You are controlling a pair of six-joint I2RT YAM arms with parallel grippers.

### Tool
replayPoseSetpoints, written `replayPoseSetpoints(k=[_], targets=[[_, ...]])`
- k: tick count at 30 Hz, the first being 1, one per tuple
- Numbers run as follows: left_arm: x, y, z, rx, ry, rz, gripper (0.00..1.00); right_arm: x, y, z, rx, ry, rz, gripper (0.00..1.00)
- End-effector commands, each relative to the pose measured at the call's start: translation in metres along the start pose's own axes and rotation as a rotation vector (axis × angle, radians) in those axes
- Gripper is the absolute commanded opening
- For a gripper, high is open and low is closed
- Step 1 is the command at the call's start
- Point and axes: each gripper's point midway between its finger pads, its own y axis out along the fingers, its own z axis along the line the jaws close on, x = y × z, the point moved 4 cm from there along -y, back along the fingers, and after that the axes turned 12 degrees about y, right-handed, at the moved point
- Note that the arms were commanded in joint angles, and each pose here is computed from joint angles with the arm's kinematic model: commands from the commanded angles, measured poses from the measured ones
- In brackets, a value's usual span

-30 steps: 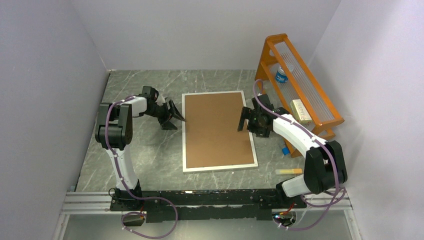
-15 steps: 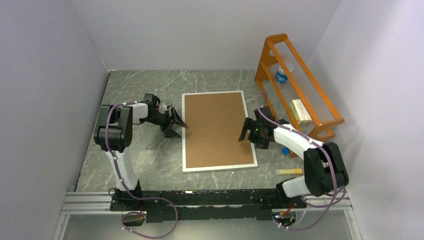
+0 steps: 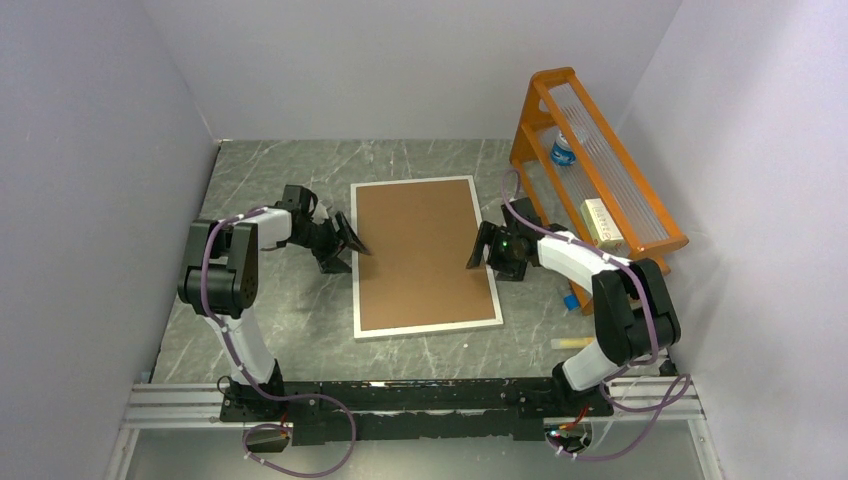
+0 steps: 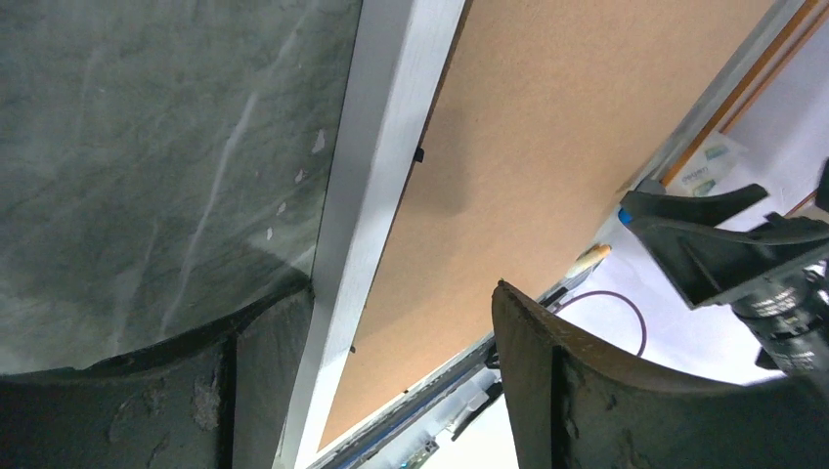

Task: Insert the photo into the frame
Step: Adjust the photo frame item on the photo frame.

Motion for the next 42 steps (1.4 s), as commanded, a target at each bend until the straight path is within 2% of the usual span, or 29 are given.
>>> replayPoseSetpoints(k=[1,3,9,13,19,24,28,33,42], targets=[[0.015,0.002,0.034,0.174,0.012,-0.085,0.76,0.043,-0.026,0.017,-0.067,0.004,-0.222,0.86],[0.016,0.001,0.039,0.174,0.0,-0.08,0.77,0.049,-0.027,0.018,-0.085,-0.009,-0.236,0.85],[0.015,0.005,0.039,0.102,-0.002,-0.04,0.76,0.043,-0.008,0.031,-0.018,-0.038,-0.134,0.68],[0.012,0.007,0.038,0.082,0.007,-0.011,0.75,0.038,0.004,0.035,0.024,-0.038,-0.083,0.62],[0.009,0.012,0.036,0.037,-0.003,0.026,0.71,0.029,0.017,0.035,0.063,-0.039,-0.02,0.52],[0.008,0.019,0.032,-0.03,-0.013,0.056,0.68,0.02,0.02,0.048,0.195,-0.078,0.033,0.48],[0.009,0.019,0.034,-0.019,-0.008,0.06,0.67,0.019,0.019,0.055,0.28,-0.105,0.021,0.48],[0.009,0.018,0.037,0.016,0.0,0.063,0.67,0.024,0.01,0.069,0.393,-0.149,-0.052,0.48],[0.008,0.018,0.041,0.039,0.002,0.069,0.67,0.038,-0.013,0.085,0.483,-0.188,-0.184,0.48]])
